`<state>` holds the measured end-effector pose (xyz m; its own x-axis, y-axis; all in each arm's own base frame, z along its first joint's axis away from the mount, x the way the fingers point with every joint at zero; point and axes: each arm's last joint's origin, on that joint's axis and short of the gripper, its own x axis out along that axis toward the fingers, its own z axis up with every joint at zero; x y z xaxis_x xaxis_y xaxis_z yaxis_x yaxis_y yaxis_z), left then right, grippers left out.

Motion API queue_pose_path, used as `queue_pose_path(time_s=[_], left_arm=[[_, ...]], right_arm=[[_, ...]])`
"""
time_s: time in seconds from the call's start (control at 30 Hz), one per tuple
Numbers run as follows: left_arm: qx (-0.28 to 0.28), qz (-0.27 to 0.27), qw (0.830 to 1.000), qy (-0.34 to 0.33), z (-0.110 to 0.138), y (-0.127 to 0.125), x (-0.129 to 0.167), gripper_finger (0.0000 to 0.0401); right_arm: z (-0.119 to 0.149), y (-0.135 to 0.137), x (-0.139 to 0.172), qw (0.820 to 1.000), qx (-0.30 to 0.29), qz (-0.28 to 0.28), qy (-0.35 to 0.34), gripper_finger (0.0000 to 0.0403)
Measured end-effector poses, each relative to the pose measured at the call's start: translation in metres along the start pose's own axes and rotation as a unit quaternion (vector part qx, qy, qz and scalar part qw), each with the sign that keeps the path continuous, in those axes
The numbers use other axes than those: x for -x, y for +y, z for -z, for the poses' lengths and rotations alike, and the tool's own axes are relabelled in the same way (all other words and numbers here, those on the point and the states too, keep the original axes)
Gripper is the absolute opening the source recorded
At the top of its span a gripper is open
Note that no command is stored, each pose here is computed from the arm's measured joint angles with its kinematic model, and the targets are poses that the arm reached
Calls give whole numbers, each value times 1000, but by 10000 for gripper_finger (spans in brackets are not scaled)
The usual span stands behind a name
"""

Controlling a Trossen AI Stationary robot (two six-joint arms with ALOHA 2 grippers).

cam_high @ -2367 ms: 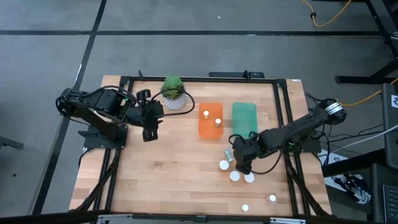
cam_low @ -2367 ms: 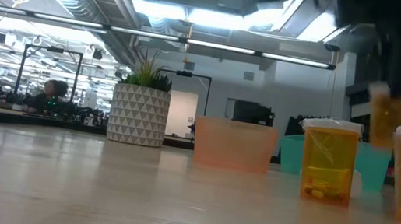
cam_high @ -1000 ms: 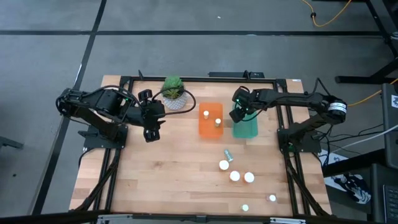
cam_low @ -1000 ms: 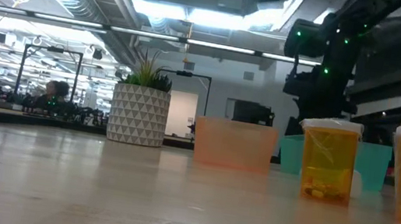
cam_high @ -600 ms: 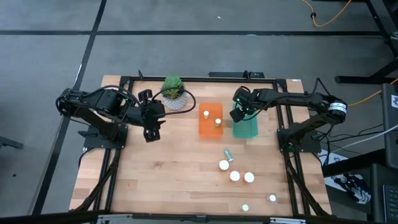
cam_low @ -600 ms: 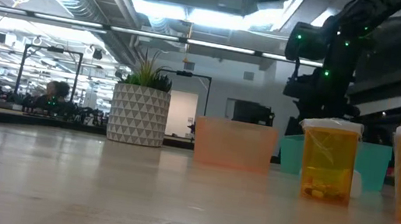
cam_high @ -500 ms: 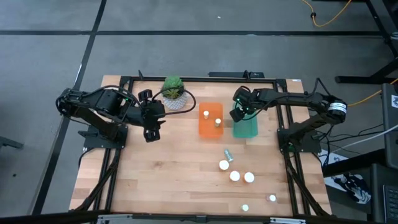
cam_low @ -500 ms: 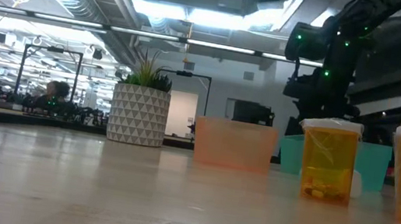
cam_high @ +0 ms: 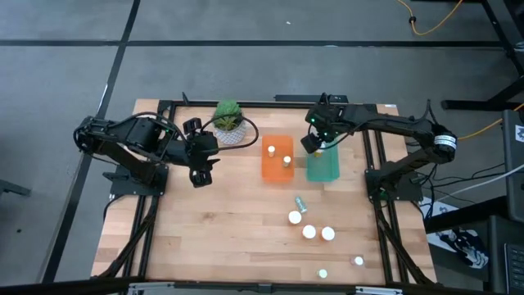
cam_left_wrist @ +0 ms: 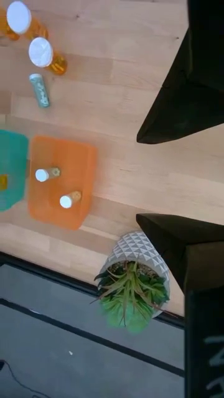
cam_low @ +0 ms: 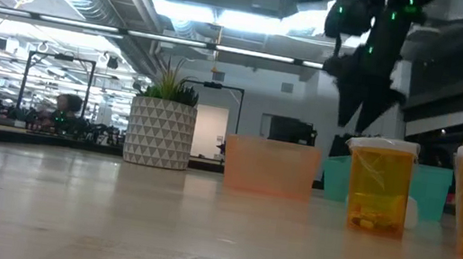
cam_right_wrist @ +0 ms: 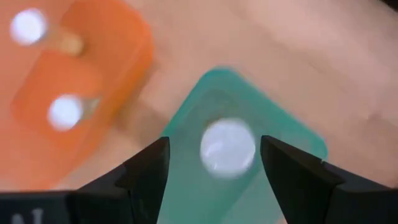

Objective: Pick and place medicine bottles into bin by pill shape (circle, oval)
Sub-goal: Put the large orange bottle into the green bin

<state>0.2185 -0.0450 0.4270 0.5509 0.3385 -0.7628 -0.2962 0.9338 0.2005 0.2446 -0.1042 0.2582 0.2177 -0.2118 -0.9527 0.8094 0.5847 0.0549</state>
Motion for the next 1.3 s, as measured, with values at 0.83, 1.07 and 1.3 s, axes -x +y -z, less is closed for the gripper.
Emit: queue_pose_path(time_s=[0.83, 1.07, 1.3], left_arm=[[85, 8, 996, -16, -4, -2, -1, 187], [121, 8, 992, -16, -4, -2, -1, 187], [123, 8, 992, -16, -4, -2, -1, 187]], right_arm=[[153, 110, 113, 977, 128, -78, 152, 251], [197, 120, 127, 981, 94, -96, 138, 251], [220, 121, 135, 983, 111, -109, 102, 251]])
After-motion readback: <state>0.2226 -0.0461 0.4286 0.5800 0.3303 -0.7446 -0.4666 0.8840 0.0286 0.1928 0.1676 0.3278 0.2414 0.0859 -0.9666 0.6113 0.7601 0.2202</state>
